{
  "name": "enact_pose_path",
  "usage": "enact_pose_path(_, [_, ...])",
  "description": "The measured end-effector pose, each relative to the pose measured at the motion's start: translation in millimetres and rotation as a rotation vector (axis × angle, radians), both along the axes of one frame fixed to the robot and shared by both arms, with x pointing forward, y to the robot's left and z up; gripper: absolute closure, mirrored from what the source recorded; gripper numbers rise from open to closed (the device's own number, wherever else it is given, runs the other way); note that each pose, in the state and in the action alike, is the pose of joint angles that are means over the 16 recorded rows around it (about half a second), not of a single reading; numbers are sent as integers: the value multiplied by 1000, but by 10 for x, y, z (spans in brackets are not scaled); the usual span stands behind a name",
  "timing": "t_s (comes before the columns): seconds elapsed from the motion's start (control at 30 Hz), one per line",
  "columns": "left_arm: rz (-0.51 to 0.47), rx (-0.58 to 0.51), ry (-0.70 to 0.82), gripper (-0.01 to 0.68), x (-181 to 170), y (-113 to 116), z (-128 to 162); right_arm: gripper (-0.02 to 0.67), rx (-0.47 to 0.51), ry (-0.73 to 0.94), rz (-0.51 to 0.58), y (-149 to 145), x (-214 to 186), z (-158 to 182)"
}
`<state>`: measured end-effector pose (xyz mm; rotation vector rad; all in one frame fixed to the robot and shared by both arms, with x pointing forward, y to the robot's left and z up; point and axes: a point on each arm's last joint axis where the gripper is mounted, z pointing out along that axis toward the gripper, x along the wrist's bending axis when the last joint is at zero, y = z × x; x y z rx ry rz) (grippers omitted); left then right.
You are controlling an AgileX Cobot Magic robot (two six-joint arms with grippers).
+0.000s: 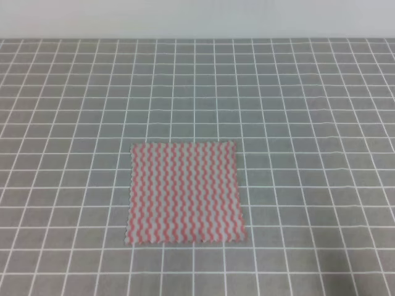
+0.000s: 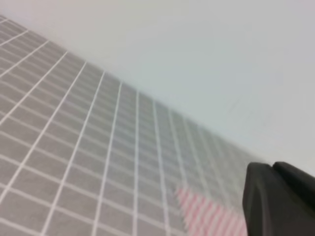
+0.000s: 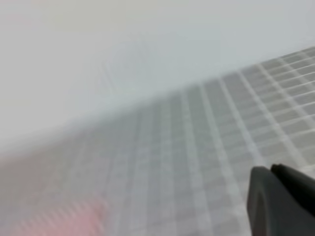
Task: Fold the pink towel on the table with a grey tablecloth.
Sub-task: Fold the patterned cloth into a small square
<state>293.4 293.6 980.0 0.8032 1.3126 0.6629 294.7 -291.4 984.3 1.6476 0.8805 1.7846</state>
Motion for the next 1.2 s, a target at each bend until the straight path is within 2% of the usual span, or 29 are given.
enact_pose_path(0.43, [-6, 16, 22, 676, 7, -7, -1, 666, 92, 9, 15, 10, -2, -20])
enact_pose_path(0.73, [-24, 30, 125, 675, 60, -29, -8, 666, 2, 112, 75, 69, 57, -9])
enact_pose_path(1.2, [-87, 186, 342, 675, 334, -107, 309, 666, -181, 306, 183, 155, 347, 317])
